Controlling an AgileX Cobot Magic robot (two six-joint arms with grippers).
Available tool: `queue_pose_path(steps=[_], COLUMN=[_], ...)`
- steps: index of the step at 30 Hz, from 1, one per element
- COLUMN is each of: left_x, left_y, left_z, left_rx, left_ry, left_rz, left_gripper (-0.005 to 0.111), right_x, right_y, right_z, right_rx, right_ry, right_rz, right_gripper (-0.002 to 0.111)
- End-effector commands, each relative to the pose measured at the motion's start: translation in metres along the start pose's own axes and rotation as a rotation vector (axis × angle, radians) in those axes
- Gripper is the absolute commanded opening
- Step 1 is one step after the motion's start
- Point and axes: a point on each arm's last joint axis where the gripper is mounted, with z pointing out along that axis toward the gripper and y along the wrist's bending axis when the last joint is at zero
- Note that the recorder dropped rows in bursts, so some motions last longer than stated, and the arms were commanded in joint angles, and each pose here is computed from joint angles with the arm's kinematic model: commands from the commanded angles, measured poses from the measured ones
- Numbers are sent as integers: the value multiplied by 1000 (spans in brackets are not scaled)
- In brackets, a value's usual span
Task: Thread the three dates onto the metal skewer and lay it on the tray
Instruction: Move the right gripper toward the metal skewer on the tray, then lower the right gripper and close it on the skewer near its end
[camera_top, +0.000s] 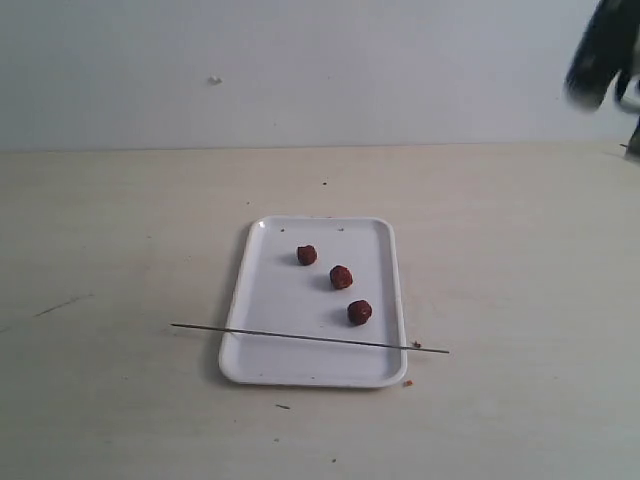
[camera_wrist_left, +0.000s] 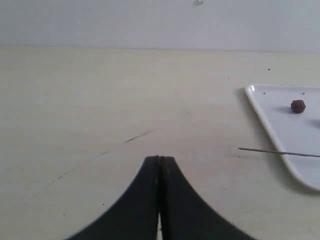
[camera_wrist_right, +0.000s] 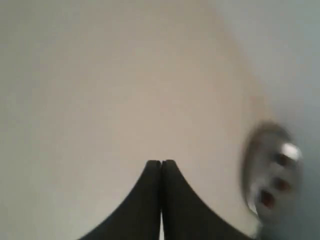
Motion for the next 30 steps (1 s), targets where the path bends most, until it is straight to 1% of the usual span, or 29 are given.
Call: queue_pose_path(steps=[1,2,6,8,13,15,18,22,25,30], left_x=[-2,-2,-2,-2,-2,-2,-2,-2,-2,-2], left_y=[0,0,0,0,0,0,0,0,0,0], left_z=[-1,-1,-1,-1,-1,-1,-1,-1,-1,-1], left_rx=[-2,-2,-2,-2,-2,-2,-2,0,3,3], left_ry=[-15,-15,-15,-15,-15,-15,-15,-15,-15,-15], left_rz=[-4,-4,-4,-4,-4,-4,-4,-3,-2,-2], left_gripper=[0,0,0,0,0,0,0,0,0,0], right_x=[-43,-55,-92,-107,-133,-138,-141,-142,-142,-148], right_y=[50,59,93,109,147,157,162,160,161,162], right_z=[20,23,36,40,57,67,81,95,102,109], right_rx=[-376,-416,-502,-528,-589,-593,-587,-528,-513,-476], right_ry=[-106,-127,-115,-114,-92,-90,-88,-57,-54,-96], right_rz=[-244,-253,-338,-388,-487,-505,-507,-523,-537,-526], right_gripper=[0,0,1,6,31,34,33,31,31,31])
